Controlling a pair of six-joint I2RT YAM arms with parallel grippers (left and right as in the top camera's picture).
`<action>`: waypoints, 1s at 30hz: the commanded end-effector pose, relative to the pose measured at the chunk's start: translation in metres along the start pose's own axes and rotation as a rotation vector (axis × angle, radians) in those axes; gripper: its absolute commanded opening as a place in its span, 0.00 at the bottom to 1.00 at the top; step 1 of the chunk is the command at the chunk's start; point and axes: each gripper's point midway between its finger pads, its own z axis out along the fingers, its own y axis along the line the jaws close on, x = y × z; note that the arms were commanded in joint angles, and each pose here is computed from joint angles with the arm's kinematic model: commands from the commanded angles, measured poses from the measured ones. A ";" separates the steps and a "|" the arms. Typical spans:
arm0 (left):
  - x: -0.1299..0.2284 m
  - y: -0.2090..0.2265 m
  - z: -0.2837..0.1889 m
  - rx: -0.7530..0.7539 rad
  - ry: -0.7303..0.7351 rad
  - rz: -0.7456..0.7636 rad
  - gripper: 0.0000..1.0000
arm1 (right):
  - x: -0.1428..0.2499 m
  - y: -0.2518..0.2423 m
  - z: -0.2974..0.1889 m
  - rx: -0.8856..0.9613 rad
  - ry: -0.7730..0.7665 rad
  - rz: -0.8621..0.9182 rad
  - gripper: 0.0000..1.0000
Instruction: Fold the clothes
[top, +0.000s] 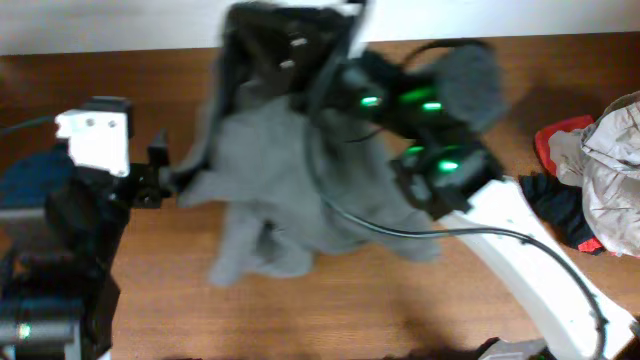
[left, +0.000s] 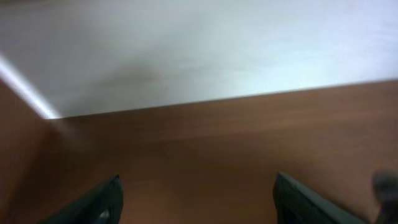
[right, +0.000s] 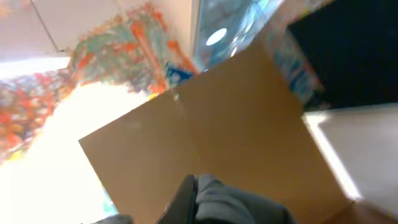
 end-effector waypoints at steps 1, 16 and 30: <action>-0.019 0.022 -0.027 -0.123 -0.077 -0.023 0.77 | -0.023 0.034 -0.006 -0.046 -0.065 -0.046 0.04; -0.018 0.007 -0.019 -0.034 -0.067 -0.037 0.78 | -0.044 -0.247 -0.311 1.300 0.102 0.130 0.55; 0.030 -0.033 0.035 0.176 0.174 -0.051 0.99 | 0.132 -0.223 -0.299 1.149 0.886 0.191 0.65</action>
